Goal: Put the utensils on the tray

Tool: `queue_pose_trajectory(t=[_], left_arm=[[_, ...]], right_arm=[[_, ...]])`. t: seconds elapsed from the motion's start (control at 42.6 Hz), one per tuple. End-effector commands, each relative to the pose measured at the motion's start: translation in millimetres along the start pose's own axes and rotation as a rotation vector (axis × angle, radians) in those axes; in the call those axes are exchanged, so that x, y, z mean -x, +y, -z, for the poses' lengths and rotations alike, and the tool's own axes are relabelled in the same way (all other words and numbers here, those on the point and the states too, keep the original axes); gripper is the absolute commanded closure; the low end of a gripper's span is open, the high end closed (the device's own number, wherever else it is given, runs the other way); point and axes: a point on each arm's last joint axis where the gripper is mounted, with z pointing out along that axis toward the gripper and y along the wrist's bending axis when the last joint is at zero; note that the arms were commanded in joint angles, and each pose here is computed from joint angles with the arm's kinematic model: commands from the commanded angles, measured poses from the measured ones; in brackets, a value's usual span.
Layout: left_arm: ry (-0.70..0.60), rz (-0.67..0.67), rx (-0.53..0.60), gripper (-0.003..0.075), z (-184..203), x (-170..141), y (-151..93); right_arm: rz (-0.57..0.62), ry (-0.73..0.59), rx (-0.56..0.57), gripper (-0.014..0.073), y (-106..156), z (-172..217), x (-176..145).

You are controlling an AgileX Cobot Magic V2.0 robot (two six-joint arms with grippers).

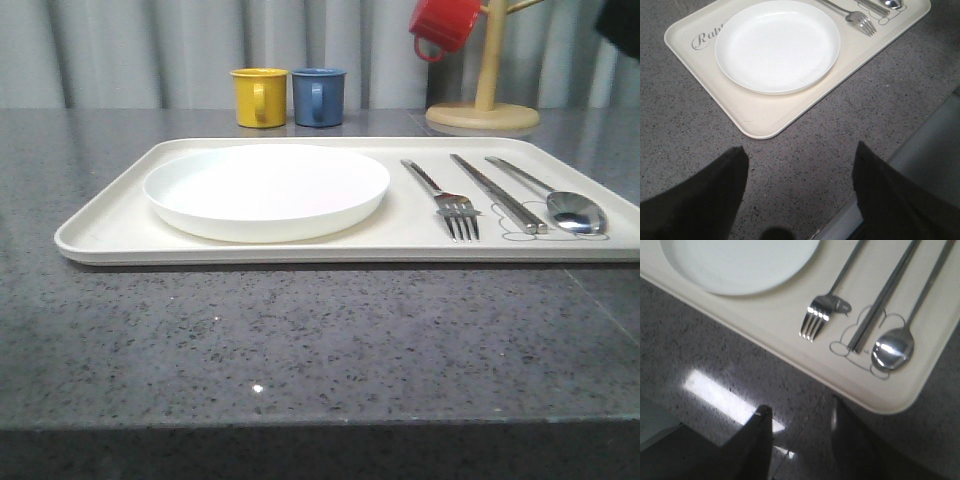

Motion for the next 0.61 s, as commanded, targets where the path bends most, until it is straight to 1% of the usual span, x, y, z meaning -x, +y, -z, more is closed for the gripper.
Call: queue_pose_trajectory(t=[0.0,0.117,0.258,0.422,0.587], left_arm=[[-0.092,0.009,-0.004,0.0282,6,12,0],[-0.092,0.009,-0.004,0.0282,6,12,0],[-0.092,0.009,-0.004,0.0282,6,12,0],[-0.092,0.009,-0.004,0.0282,6,12,0],[-0.092,0.009,-0.004,0.0282,6,12,0]], right_arm=[[0.024,-0.079,-0.008,0.0274,1,25,-14],[0.030,-0.122,-0.008,0.0274,3,46,-40],[0.037,-0.203,-0.008,0.0274,4,71,-60],[0.042,-0.280,-0.009,0.0274,6,89,-71],[0.043,-0.291,-0.009,0.0274,6,91,-73]])
